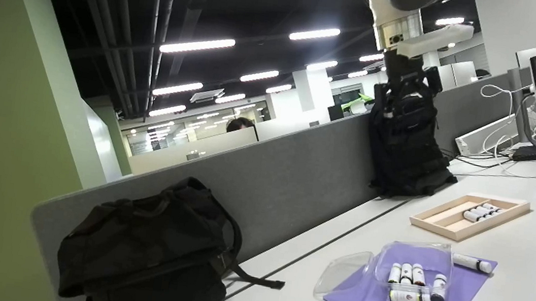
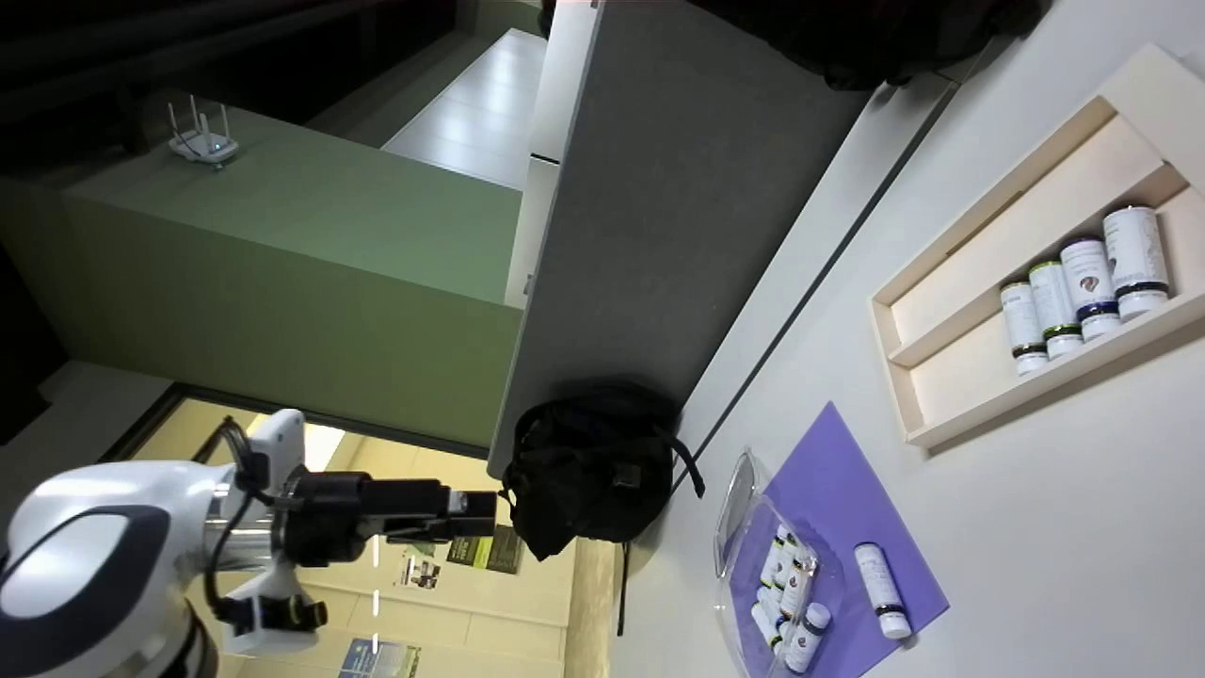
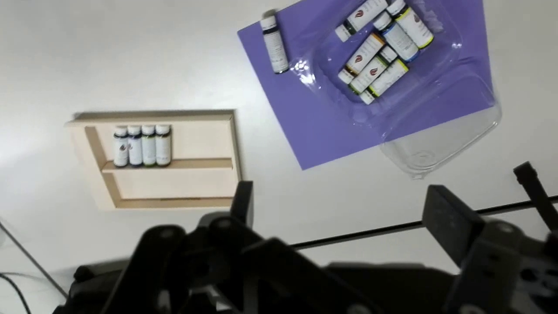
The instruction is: Remove two bottles from the container and place them on the table
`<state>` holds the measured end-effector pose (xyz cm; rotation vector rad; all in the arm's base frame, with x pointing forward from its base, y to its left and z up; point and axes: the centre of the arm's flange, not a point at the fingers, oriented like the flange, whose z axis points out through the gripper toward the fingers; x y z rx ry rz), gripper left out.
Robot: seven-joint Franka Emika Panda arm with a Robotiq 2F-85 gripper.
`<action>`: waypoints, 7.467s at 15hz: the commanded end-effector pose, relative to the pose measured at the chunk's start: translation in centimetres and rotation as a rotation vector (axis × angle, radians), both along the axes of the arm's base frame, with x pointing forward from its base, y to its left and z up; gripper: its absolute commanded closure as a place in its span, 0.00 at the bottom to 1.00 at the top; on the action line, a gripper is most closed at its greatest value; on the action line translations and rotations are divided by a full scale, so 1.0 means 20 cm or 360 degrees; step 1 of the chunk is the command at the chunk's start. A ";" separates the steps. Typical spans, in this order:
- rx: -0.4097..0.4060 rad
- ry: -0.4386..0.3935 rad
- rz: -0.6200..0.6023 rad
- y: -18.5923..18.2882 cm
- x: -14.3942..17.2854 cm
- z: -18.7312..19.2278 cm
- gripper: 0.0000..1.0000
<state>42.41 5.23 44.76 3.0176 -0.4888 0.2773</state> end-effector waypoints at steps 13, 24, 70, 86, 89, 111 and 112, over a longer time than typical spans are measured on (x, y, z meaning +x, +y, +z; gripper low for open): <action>0.0175 -0.0024 -0.0355 0.10 0.18 -0.30 0.00; 0.0289 0.0297 -0.0907 0.17 0.27 -1.28 0.00; 0.0136 0.0378 -0.0496 -0.15 0.31 -1.21 0.66; -0.0363 0.0334 0.0418 -0.67 0.28 -1.46 0.41; -0.0367 0.0329 0.0428 -0.66 0.28 -1.46 0.66; 0.0138 0.0123 0.0675 -0.67 0.24 -1.69 0.04; 0.0136 0.0126 0.0672 -0.68 0.25 -1.67 0.00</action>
